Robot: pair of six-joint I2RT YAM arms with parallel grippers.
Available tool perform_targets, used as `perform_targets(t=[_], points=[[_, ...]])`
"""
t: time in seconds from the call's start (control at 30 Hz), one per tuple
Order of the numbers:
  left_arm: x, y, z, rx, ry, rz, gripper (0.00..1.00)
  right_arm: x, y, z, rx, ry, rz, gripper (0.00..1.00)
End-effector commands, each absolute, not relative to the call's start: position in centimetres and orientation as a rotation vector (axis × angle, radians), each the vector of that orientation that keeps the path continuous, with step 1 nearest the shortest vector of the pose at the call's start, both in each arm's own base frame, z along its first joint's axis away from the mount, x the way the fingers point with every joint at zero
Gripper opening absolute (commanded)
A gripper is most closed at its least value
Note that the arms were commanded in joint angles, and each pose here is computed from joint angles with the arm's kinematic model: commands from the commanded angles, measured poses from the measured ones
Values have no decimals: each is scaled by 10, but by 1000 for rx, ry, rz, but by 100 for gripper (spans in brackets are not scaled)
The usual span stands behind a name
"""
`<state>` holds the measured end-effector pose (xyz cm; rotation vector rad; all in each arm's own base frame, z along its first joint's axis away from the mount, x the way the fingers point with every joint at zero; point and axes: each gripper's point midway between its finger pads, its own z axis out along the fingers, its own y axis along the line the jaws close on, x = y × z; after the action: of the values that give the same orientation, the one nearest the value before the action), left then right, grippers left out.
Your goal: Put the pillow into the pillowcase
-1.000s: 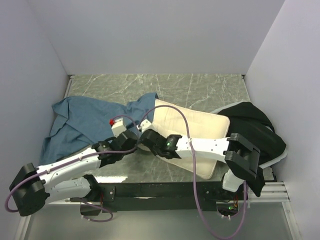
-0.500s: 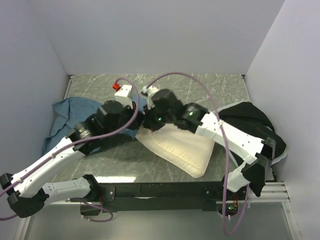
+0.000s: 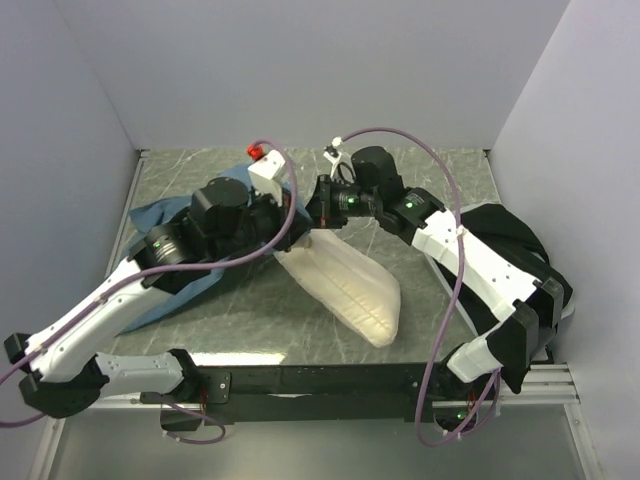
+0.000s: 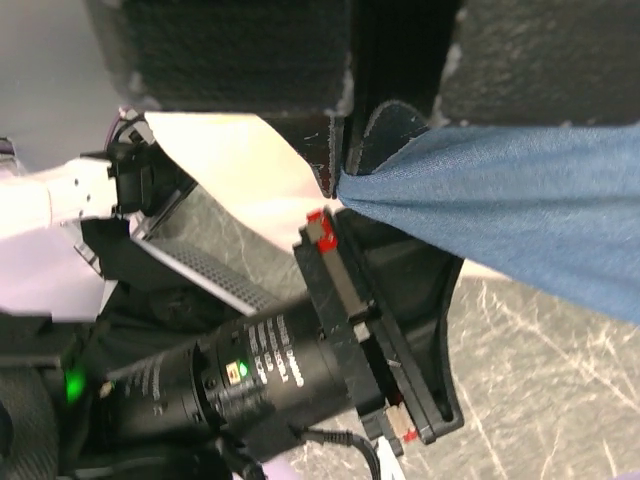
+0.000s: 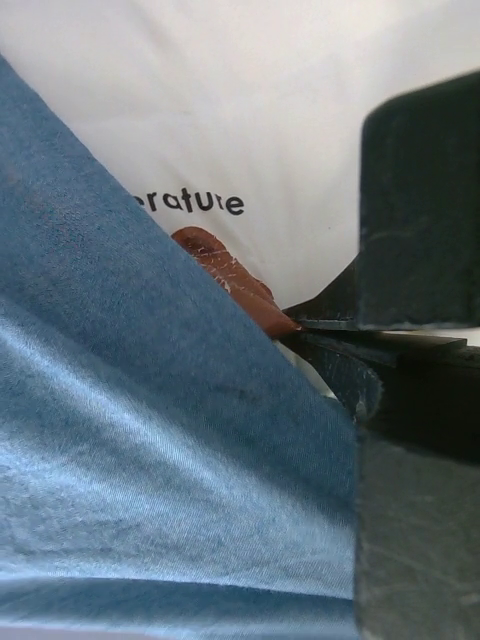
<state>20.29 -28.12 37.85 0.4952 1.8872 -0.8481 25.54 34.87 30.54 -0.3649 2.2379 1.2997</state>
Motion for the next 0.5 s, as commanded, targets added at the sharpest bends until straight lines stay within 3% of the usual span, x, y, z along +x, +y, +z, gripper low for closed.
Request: perform_targets(t=[0.0,0.3,0.47], points=[[204,-315,407,580,1803,-939,1,267,329,429,-276,1818,1470,0],[249,-328,481,467,1674,-865,1,278,270,518,-41,1584,1172,0],[268,-285,435,203,1787,-796,1,272,313,458,-98,1751,1106,0]])
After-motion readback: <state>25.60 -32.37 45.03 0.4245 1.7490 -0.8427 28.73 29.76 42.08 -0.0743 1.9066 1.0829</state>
